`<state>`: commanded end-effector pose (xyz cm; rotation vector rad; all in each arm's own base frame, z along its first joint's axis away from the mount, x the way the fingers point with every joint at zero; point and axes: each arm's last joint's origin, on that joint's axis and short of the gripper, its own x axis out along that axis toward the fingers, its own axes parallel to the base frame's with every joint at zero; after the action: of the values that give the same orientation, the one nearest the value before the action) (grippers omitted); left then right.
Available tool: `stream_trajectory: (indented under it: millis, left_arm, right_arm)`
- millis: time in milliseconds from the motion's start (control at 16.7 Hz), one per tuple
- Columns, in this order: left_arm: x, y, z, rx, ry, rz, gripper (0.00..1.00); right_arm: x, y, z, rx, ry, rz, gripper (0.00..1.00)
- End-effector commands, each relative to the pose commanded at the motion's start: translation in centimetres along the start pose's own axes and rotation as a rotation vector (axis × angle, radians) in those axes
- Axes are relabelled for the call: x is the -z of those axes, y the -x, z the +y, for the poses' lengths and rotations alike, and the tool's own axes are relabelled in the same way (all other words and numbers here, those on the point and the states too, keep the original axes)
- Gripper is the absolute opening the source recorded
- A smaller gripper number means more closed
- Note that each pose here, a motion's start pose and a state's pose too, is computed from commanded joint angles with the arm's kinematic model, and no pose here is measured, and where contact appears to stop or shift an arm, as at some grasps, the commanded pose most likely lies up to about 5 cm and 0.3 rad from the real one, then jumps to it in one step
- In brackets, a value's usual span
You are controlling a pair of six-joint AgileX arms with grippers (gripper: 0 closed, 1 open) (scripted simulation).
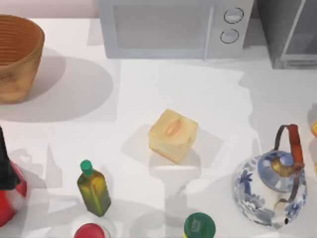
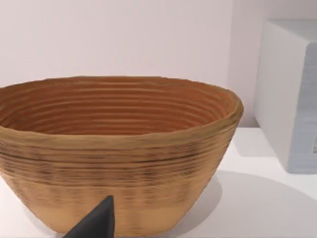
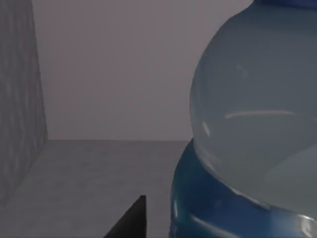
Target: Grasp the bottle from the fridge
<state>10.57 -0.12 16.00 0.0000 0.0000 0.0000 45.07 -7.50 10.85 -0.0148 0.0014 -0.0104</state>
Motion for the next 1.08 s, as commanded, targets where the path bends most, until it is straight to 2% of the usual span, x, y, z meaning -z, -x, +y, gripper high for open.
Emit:
stream_trajectory:
  millis: [480, 1080]
  left_arm:
    - [0.0, 0.0, 0.0, 0.0, 0.0, 0.0, 1.0]
    - [0.0, 0.0, 0.0, 0.0, 0.0, 0.0, 1.0]
  right_arm:
    - [0.0, 0.0, 0.0, 0.0, 0.0, 0.0, 0.02]
    - [-0.19, 0.0, -0.08, 0.0, -0.001, -0.002, 0.0]
